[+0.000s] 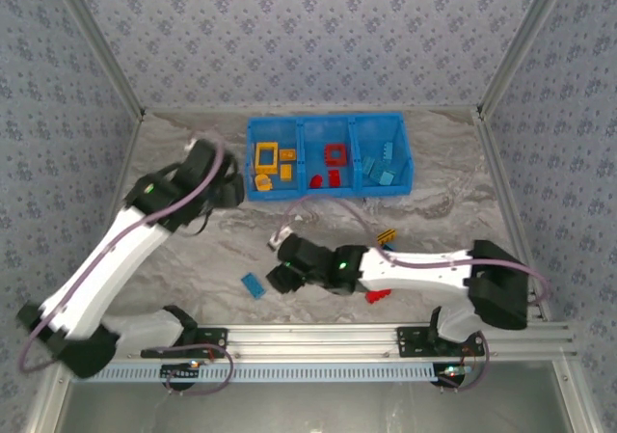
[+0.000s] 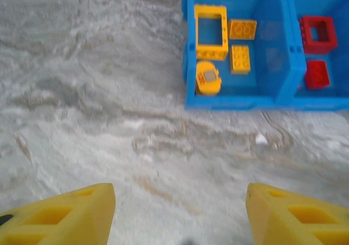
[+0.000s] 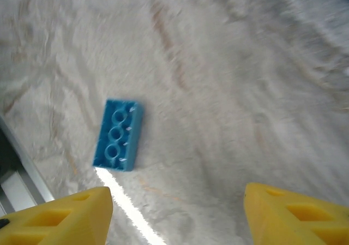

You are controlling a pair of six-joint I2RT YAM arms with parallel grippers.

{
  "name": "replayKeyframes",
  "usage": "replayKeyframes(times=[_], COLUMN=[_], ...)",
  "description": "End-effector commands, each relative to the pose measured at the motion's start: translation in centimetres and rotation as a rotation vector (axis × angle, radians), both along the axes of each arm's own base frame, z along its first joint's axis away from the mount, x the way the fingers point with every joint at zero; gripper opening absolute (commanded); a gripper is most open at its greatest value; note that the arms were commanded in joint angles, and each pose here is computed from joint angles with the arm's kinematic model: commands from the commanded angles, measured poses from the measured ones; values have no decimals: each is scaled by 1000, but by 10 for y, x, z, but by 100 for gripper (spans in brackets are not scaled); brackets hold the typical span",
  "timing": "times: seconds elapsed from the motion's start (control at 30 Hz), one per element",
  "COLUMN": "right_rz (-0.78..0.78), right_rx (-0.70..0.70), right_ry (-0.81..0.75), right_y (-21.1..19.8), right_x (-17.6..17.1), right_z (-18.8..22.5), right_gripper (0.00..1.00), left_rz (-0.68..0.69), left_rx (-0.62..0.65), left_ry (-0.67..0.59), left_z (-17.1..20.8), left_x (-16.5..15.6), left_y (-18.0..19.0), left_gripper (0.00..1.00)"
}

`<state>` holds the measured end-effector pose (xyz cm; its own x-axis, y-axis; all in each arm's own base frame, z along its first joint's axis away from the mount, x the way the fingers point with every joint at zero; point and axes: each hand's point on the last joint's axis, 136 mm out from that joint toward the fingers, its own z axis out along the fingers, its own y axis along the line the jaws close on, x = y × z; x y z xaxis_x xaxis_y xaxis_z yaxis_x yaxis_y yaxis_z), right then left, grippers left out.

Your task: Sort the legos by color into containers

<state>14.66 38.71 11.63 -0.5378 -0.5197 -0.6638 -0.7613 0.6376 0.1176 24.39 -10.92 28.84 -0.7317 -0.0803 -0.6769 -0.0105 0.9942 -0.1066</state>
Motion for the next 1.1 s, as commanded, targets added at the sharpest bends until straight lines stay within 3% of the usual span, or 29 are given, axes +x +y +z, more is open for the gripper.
replayKeyframes(times=[0.0, 0.2, 0.5, 0.83, 1.07], right_rz=[3, 8, -53, -31, -53], right_rx=[-45, -129, -248, -278, -295], right_ry=[-34, 18, 36, 65, 79], right_y=[15, 39, 55, 67, 66], right_x=[-7, -18, -10, -10, -1], right_z=[-3, -34, -62, -81, -89], right_gripper=[69, 75, 75, 69, 49], left_rz=[-36, -96, -159, -160, -172], left_rx=[-96, -246, -307, -302, -322], left_ry=[86, 49, 19, 16, 17], left_z=[-18, -23, -18, -17, -19], left_x=[-53, -107, -125, -124, -122], left_y=[17, 34, 34, 34, 28], left_gripper=[65, 65, 65, 65, 64])
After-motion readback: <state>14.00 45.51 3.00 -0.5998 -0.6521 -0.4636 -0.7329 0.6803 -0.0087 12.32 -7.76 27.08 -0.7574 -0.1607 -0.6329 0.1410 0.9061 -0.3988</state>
